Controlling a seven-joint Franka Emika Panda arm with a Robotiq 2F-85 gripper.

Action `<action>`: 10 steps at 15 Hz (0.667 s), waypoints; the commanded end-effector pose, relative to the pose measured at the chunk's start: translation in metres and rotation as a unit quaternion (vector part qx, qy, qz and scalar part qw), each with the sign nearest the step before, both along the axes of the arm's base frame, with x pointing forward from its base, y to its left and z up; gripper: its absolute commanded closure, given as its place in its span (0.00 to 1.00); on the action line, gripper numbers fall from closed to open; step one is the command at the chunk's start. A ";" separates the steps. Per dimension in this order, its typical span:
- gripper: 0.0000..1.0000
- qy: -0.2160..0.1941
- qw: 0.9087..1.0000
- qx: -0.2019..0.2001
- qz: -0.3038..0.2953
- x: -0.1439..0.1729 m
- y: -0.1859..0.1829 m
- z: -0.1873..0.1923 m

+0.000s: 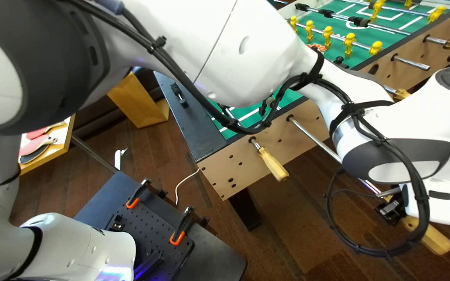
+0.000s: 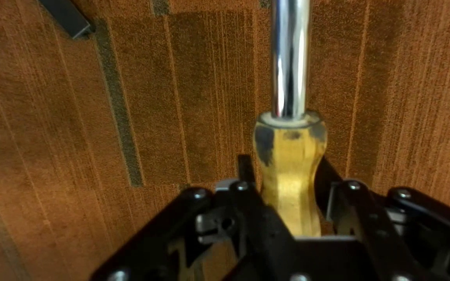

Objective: Push in the second rod from the left of the football table.

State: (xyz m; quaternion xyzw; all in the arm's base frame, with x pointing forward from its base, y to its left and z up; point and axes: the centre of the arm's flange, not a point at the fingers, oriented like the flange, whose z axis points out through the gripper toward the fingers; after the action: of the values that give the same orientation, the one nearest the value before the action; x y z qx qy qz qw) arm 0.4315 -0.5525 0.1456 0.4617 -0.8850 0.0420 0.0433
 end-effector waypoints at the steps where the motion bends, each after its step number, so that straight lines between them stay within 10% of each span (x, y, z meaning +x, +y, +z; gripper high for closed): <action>1: 0.88 0.004 1.000 -0.015 -0.007 0.004 0.000 0.009; 10: 0.91 0.003 0.999 -0.025 0.035 0.015 0.041 0.022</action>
State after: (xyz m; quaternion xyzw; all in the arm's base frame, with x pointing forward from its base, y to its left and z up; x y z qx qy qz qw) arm 0.4392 -0.5441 0.1456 0.4751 -0.8770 0.0467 0.0533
